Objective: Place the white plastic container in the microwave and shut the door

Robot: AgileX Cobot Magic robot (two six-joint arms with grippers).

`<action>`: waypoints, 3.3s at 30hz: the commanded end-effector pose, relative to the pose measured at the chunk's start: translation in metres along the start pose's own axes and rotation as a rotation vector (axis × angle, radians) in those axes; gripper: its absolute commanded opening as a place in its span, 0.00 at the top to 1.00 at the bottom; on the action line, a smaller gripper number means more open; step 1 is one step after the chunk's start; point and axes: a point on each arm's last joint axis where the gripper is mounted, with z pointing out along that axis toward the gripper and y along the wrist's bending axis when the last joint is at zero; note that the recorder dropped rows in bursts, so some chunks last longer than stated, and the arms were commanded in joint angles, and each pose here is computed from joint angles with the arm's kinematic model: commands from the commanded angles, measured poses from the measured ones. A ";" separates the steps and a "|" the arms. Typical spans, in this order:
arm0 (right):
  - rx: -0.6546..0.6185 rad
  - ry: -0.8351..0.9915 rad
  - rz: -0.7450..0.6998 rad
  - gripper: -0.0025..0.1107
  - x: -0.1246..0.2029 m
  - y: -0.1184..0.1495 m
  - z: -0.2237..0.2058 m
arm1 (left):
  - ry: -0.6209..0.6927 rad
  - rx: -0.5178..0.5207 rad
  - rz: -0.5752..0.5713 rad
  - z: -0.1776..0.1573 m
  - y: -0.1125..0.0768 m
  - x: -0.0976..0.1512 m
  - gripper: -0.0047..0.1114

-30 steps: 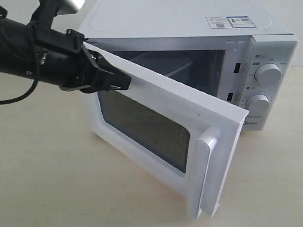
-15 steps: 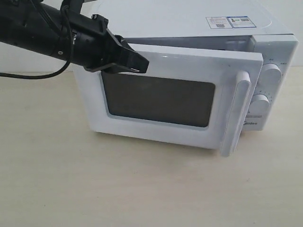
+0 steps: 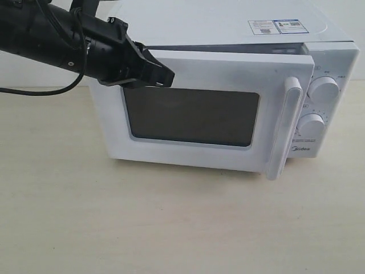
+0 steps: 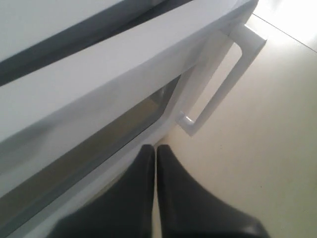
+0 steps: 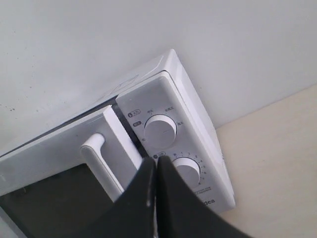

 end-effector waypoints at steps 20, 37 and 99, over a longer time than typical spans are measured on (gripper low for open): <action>-0.022 -0.086 -0.167 0.98 -0.017 0.008 -0.002 | -0.027 -0.060 0.059 -0.033 -0.017 0.013 0.93; -0.347 0.307 -0.538 0.98 -0.058 0.082 0.055 | -0.139 -0.130 0.050 -0.097 -0.053 0.059 0.93; -0.031 0.348 -0.543 0.98 0.013 0.114 0.231 | -0.195 -0.209 0.041 -0.103 -0.050 0.066 0.93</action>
